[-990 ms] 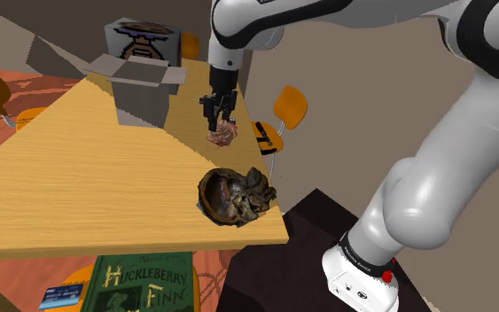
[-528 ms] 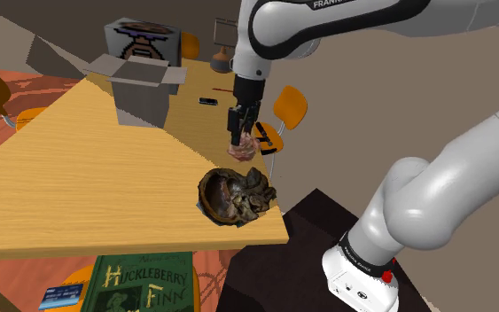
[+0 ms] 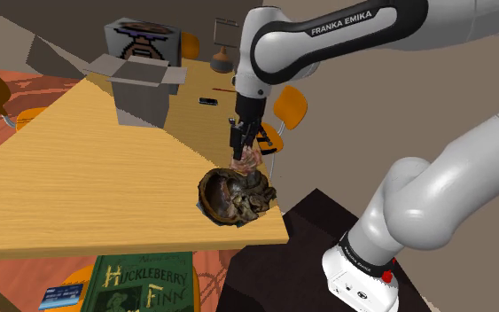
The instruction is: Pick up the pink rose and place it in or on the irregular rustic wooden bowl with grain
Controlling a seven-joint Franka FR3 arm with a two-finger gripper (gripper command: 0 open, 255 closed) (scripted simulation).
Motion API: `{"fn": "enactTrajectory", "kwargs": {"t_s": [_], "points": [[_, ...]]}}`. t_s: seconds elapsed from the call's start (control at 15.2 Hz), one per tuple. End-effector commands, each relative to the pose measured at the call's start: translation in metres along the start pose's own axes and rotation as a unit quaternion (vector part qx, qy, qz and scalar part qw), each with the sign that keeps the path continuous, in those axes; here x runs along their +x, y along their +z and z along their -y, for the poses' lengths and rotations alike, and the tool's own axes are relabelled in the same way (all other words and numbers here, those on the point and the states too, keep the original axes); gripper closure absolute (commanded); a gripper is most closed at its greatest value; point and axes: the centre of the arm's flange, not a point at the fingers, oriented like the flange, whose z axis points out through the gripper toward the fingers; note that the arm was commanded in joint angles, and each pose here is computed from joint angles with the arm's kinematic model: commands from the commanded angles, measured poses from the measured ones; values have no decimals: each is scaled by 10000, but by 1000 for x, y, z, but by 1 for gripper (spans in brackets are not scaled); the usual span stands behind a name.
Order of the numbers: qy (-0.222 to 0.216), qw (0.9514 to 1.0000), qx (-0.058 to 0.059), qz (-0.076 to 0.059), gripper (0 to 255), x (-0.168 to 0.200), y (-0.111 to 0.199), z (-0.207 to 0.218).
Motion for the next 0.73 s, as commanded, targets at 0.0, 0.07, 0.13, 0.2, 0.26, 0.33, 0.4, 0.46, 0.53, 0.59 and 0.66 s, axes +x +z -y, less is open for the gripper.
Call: {"fn": "enactTrajectory", "kwargs": {"t_s": [0.0, 0.07, 0.13, 0.2, 0.26, 0.33, 0.4, 0.46, 0.53, 0.59, 0.66], "points": [[0, 10000, -1, -4, 255, 1, 10, -1], [0, 10000, -1, -4, 255, 1, 15, -1], [0, 10000, -1, -4, 255, 2, 20, -2], [0, 10000, -1, -4, 255, 3, 25, -3], [0, 10000, -1, -4, 255, 3, 31, -3], [0, 10000, -1, -4, 255, 4, 36, -4], [0, 10000, -1, -4, 255, 4, 41, -4], [0, 10000, -1, -4, 255, 5, 47, -5], [0, 10000, -1, -4, 255, 5, 47, -5], [0, 10000, -1, -4, 255, 5, 47, -5], [0, 10000, -1, -4, 255, 5, 47, -5]]}}
